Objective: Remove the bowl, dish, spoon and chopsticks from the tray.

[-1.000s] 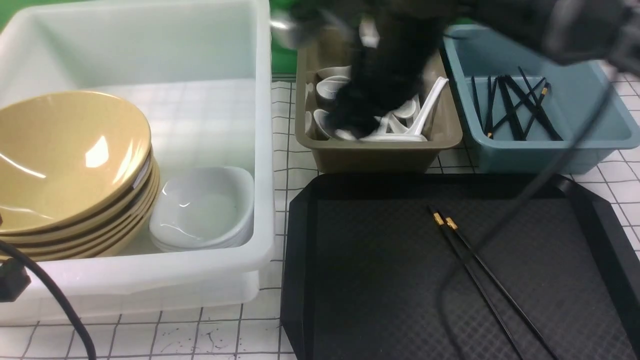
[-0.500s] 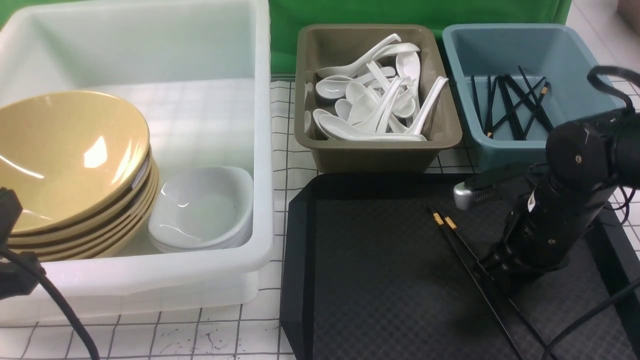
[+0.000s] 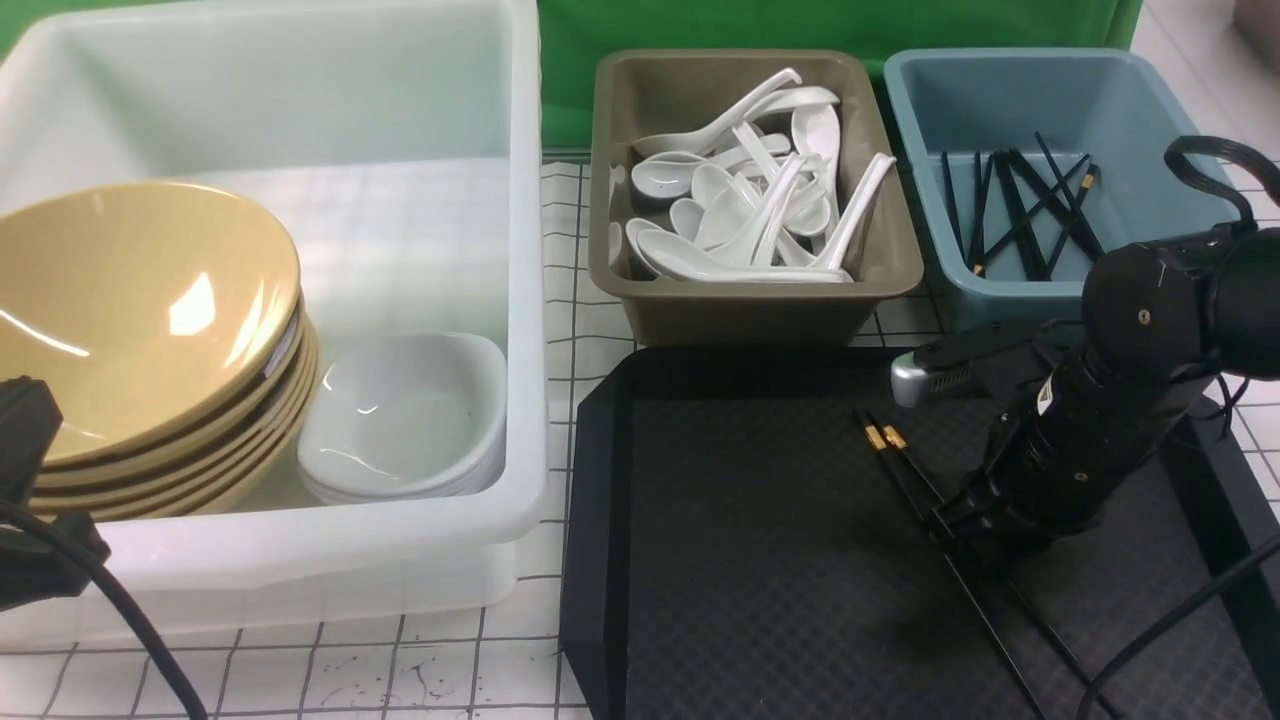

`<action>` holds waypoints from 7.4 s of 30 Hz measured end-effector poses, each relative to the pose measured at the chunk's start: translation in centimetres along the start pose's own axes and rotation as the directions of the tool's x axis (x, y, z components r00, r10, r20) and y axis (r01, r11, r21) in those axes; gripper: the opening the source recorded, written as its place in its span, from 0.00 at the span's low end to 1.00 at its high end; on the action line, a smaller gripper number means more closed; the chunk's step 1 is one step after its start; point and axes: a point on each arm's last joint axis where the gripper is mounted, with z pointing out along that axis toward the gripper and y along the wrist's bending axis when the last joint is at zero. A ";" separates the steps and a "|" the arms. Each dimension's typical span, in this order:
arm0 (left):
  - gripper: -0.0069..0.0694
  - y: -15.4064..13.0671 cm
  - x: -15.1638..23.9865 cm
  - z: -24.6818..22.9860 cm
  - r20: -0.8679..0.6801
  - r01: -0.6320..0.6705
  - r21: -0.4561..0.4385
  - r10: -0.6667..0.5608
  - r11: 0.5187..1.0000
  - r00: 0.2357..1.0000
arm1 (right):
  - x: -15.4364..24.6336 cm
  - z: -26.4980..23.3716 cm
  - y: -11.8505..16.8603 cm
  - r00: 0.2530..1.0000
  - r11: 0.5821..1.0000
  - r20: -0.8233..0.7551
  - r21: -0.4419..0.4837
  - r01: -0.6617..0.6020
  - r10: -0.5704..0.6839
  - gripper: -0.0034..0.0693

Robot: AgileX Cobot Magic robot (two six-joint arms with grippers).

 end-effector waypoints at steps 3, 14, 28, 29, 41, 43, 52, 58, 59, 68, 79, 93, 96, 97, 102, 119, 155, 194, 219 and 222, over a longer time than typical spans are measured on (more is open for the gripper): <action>0.08 0.0 0.0 0.0 -0.001 0.000 0.000 0.000 1.000 1.000 | 0.0 -0.2 -0.1 0.999 0.999 0.000 0.010 0.032 -0.032 0.20; 0.08 0.0 0.0 0.0 -0.001 0.001 0.000 -0.001 1.000 1.000 | 2.1 -8.1 0.6 0.980 0.996 0.178 0.021 0.085 -0.087 0.15; 0.08 0.0 0.0 0.0 0.007 0.001 0.002 -0.001 1.000 1.000 | -5.1 -14.7 -4.9 0.387 0.945 0.883 0.318 -0.081 -0.264 0.15; 0.08 0.0 0.0 0.0 0.007 0.001 0.002 -0.001 1.000 1.000 | -6.1 -13.6 -5.9 0.390 0.945 0.886 0.311 -0.100 -0.250 0.15; 0.08 0.0 0.0 0.0 -0.002 0.001 0.000 -0.001 1.000 1.000 | -10.6 -6.2 -10.9 0.773 0.953 0.619 0.125 -0.275 0.142 0.41; 0.08 0.0 0.0 0.0 -0.002 0.000 0.000 0.000 1.000 1.000 | -10.5 -7.9 -10.8 0.809 0.950 0.565 0.132 -0.282 0.161 0.47; 0.08 0.0 0.0 0.0 -0.002 -0.010 -0.003 0.010 1.000 1.000 | -4.5 -11.1 -1.0 0.931 0.996 0.361 0.034 -0.076 0.059 0.51; 0.08 0.1 0.5 0.1 -0.017 -0.011 -0.004 0.011 1.000 1.000 | -1.2 -3.5 3.7 0.952 0.994 0.286 0.066 0.090 -0.106 0.50; 0.08 0.1 0.5 0.1 -0.018 -0.011 -0.004 0.011 1.000 1.000 | -1.1 -2.8 3.6 0.955 0.992 0.275 0.077 0.095 -0.113 0.50; 0.08 0.1 0.7 0.1 -0.020 -0.011 -0.003 0.011 1.000 1.000 | -1.5 0.3 3.2 0.974 0.989 0.194 0.106 0.101 -0.120 0.41; 0.08 0.1 0.7 0.1 -0.018 -0.012 -0.003 0.012 1.000 1.000 | -0.1 -3.8 5.7 0.950 0.971 0.208 0.116 0.211 -0.232 0.14; 0.08 0.0 0.3 0.1 0.019 -0.012 0.007 0.012 1.000 1.000 | -7.2 -13.1 -5.6 0.263 0.982 0.959 0.139 -0.128 -0.101 0.16; 0.08 0.0 0.4 0.2 0.016 -0.012 0.007 0.012 1.000 1.000 | -8.3 -10.2 -8.5 0.385 0.970 0.922 0.052 -0.236 0.044 0.22; 0.08 0.0 0.4 0.2 0.014 -0.012 0.006 0.012 1.000 1.000 | -8.6 -8.4 -9.5 0.498 0.954 0.856 0.021 -0.299 0.138 0.29; 0.08 0.0 0.5 0.2 0.012 -0.013 0.005 0.013 1.000 1.000 | -8.4 -8.8 -9.7 0.714 0.933 0.663 0.066 -0.353 0.223 0.43; 0.08 -0.1 0.5 0.2 0.003 0.107 0.015 -0.107 0.994 0.994 | 13.3 -27.3 -1.9 0.396 0.947 0.914 0.202 -0.249 -0.091 0.10; 0.08 -0.1 0.6 0.2 -0.003 0.116 0.014 -0.116 0.993 0.993 | 26.2 -6.0 -0.5 0.265 0.923 0.964 0.123 -0.364 -0.024 0.10; 0.08 0.7 8.7 -2.7 0.243 0.101 0.040 -0.108 0.994 0.964 | 26.5 -5.1 -0.4 0.355 0.925 0.934 0.110 -0.363 0.028 0.11; 0.08 0.7 11.6 -2.4 -0.054 0.096 -0.002 -0.096 0.995 0.994 | 26.5 -5.1 -0.4 0.355 0.925 0.934 0.110 -0.363 0.028 0.13; 0.08 0.7 11.6 -2.4 -0.054 0.097 -0.001 -0.096 0.995 0.994 | 26.5 -5.1 -0.4 0.355 0.925 0.934 0.110 -0.363 0.028 0.13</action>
